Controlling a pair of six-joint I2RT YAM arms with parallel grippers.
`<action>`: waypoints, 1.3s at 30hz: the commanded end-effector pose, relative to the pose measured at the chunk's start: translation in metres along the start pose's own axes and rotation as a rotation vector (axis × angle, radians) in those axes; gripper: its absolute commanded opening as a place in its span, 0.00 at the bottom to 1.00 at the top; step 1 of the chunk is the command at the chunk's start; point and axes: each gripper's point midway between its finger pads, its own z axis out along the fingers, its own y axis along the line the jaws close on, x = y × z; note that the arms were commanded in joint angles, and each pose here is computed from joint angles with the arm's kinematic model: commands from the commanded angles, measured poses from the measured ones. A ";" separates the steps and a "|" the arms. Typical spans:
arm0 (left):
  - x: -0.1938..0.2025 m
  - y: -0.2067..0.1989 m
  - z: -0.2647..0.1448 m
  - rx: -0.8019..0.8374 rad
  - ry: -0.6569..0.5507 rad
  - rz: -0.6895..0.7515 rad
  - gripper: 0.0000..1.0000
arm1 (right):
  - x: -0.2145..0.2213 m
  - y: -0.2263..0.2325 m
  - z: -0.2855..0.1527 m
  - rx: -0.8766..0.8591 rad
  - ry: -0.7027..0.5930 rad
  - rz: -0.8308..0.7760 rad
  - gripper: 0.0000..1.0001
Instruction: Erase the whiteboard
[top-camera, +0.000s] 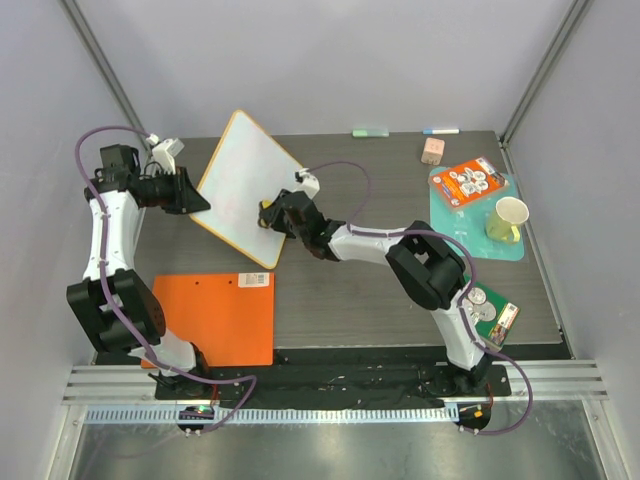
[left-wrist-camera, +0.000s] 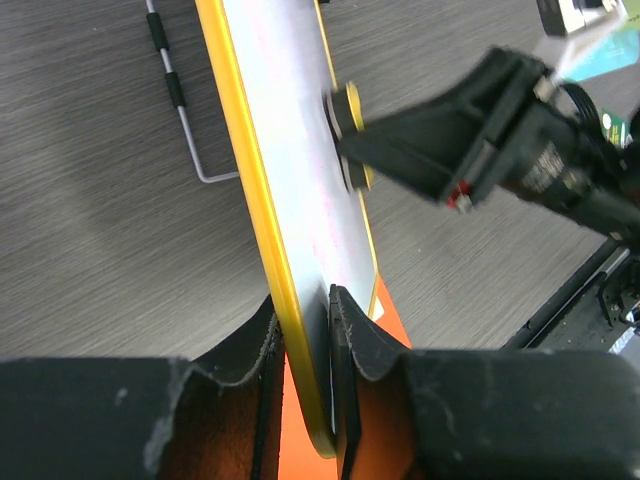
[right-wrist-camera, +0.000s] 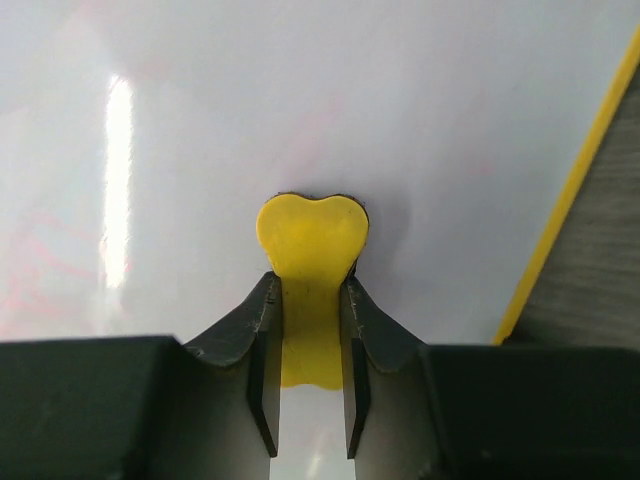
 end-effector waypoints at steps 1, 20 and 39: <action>-0.027 -0.049 -0.007 0.169 -0.107 0.183 0.00 | 0.137 -0.006 -0.045 0.002 0.344 -0.134 0.01; -0.027 -0.053 -0.010 0.168 -0.104 0.190 0.00 | 0.102 -0.041 -0.067 0.115 0.167 -0.137 0.01; -0.020 -0.048 -0.005 0.175 -0.083 0.167 0.00 | -0.001 0.087 -0.014 -0.152 -0.134 -0.139 0.01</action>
